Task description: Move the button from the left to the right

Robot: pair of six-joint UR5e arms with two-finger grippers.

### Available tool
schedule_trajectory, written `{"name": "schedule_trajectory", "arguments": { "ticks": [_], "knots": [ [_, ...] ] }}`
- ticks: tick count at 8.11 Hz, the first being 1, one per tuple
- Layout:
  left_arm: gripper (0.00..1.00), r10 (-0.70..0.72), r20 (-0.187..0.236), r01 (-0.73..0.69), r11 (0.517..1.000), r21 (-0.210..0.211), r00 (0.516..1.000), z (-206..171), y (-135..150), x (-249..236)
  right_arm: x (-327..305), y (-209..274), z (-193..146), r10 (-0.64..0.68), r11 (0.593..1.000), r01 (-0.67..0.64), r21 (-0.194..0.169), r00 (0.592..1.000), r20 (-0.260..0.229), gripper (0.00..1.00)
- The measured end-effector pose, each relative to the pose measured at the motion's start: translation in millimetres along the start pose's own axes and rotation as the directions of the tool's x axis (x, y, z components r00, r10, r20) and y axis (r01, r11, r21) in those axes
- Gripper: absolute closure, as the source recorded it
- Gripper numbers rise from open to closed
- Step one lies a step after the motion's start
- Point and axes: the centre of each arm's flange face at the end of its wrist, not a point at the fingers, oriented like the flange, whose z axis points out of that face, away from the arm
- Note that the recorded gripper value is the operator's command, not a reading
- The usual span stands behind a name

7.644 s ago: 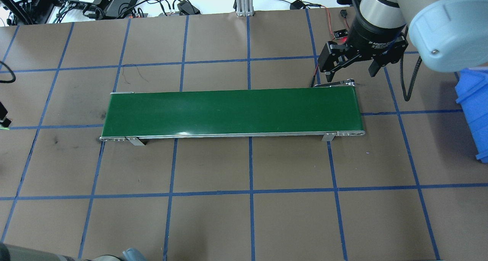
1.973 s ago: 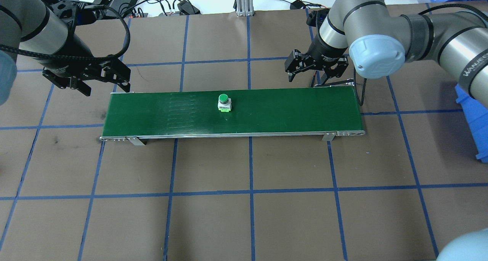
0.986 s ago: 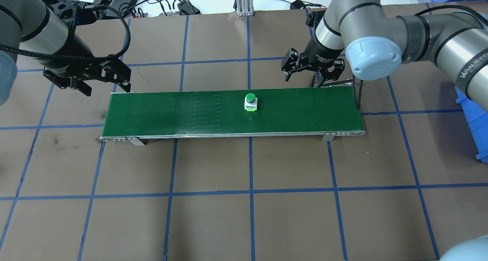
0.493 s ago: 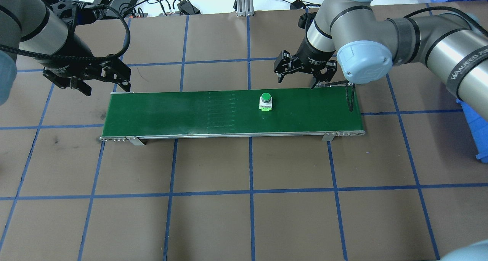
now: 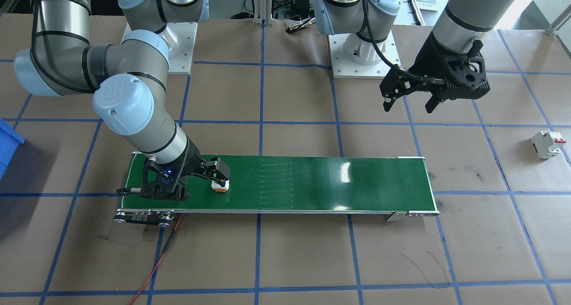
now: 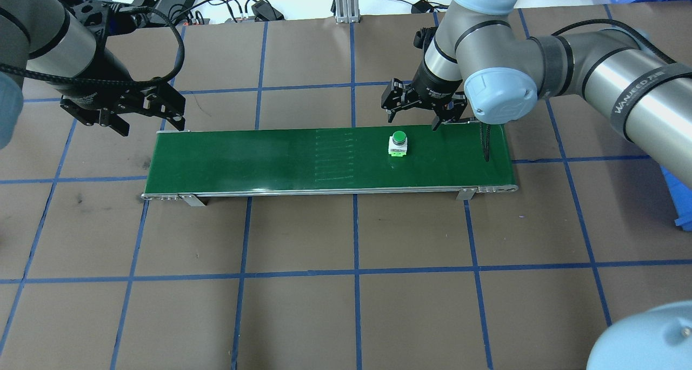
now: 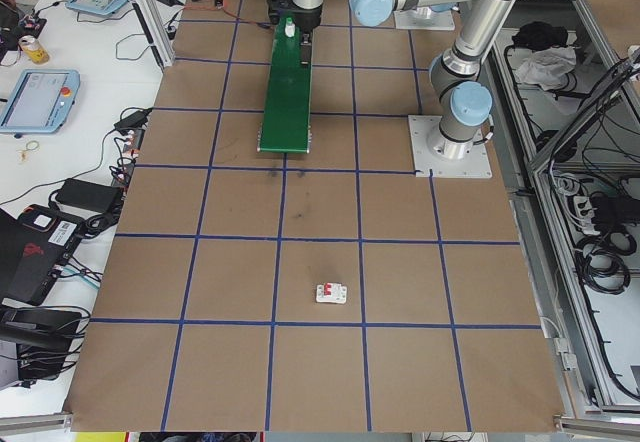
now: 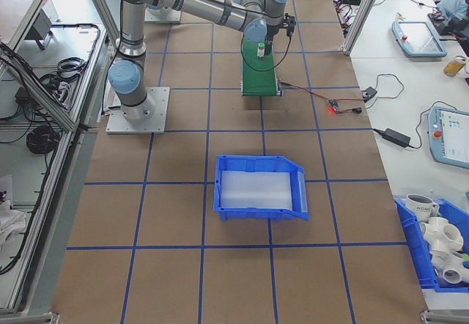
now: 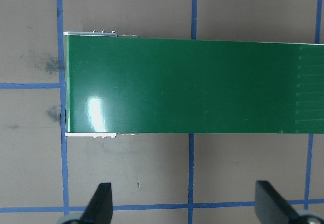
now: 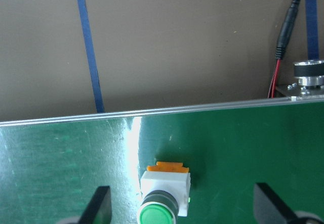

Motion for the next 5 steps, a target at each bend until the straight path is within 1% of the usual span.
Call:
{"name": "schedule_trajectory", "arguments": {
  "ticks": [2,3,4,5],
  "knots": [
    [0.0,0.0,0.001,0.0,1.0,0.0,1.0,0,0,0,6,-4,22,-0.006,1.0,0.005,-0.023,1.0,-0.029,0.01],
    [0.0,0.0,0.002,0.0,1.0,0.0,1.0,0,0,0,13,-1,36,-0.02,0.999,0.017,-0.042,0.997,-0.069,0.01],
    [0.0,0.0,0.002,0.0,1.0,0.0,1.0,0,0,0,20,4,47,-0.037,0.998,0.031,-0.061,0.994,-0.103,0.11],
    [0.0,0.0,0.002,0.0,1.0,0.001,1.0,0,0,0,25,6,52,-0.051,0.997,0.042,-0.071,0.991,-0.125,0.39]
  ]
}}
